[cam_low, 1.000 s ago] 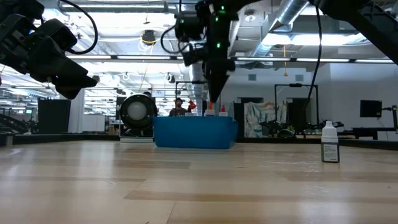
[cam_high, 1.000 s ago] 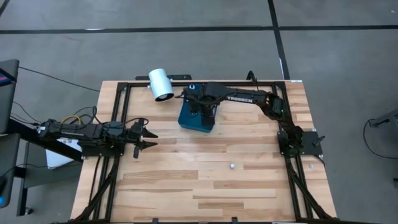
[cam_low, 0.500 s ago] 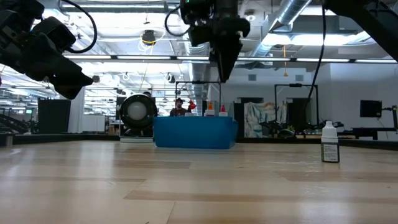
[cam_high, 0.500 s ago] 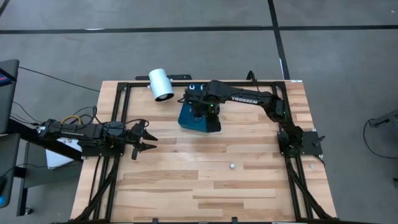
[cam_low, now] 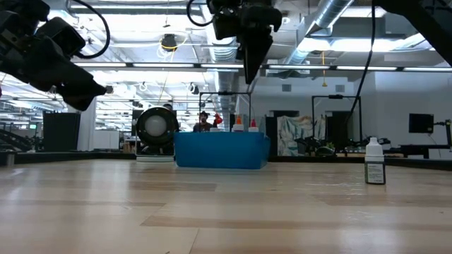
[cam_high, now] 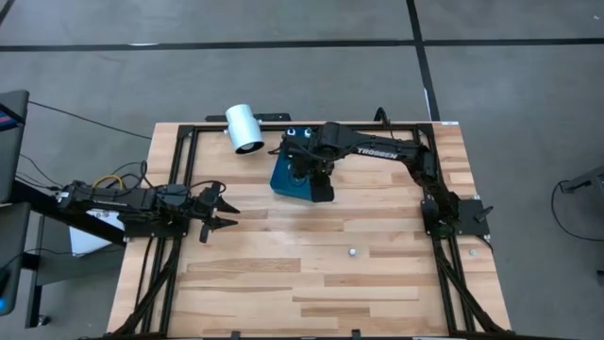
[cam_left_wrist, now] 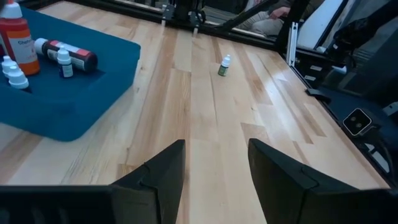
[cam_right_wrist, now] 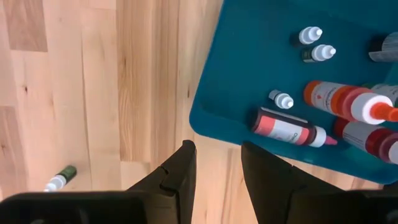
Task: Pick & Place food coloring
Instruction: Put the small green food coloring bottle into the blue bin
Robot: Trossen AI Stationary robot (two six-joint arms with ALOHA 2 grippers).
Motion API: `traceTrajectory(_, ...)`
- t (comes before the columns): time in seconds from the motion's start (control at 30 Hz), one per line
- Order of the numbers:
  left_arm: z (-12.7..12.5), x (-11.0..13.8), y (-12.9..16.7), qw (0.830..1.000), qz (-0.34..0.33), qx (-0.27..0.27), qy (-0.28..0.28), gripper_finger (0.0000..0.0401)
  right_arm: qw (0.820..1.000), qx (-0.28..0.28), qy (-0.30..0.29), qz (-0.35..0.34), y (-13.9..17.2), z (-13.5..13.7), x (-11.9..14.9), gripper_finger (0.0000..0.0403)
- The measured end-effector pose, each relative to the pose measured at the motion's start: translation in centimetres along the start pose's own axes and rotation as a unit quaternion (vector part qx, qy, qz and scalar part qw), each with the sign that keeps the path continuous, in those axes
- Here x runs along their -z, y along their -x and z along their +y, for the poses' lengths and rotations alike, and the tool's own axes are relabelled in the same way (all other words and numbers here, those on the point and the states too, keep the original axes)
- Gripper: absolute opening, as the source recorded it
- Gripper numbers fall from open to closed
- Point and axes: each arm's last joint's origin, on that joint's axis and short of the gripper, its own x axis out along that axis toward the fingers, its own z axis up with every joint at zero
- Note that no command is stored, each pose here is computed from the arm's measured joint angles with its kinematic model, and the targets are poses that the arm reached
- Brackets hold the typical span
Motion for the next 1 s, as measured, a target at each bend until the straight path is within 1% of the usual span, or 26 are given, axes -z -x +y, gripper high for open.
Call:
traceTrajectory(0.17, 0.0, 0.0, 0.0, 1.0, -0.001, -0.001, -0.005, 0.0167, 1.0, 0.001, -0.008, -0.009, 0.0, 0.0, -0.2, 0.0116)
traceTrajectory(0.3, 0.0, 0.0, 0.0, 1.0, -0.001, -0.002, -0.005, 0.0167, 1.0, -0.013, -0.008, -0.027, -0.1, 0.2, -0.5, 0.0116)
traceTrajectory(0.37, 0.0, 0.0, 0.0, 1.0, 0.0, -0.002, -0.005, 0.0167, 0.999, -0.016, -0.004, -0.033, -0.8, 0.5, -0.8, 0.0116)
traceTrajectory(0.43, 0.0, 0.1, 0.0, 1.0, 0.002, -0.003, -0.004, 0.0167, 1.0, -0.021, -0.004, -0.024, -1.7, 0.8, -0.9, 0.0116)
traceTrajectory(0.77, 0.0, 0.1, 0.0, 1.0, 0.003, -0.003, -0.005, 0.0167, 0.999, -0.032, 0.003, 0.001, -4.7, 3.3, -1.1, 0.0116)
traceTrajectory(0.9, 0.0, 0.1, 0.0, 1.0, 0.004, -0.004, -0.005, 0.0167, 0.999, -0.033, 0.005, -0.003, -5.3, 4.5, -1.2, 0.0116)
traceTrajectory(1.0, 0.0, 0.1, 0.0, 1.0, 0.004, -0.003, -0.005, 0.0167, 0.999, -0.035, 0.003, 0.0, -5.6, 5.4, -0.7, 0.0116)
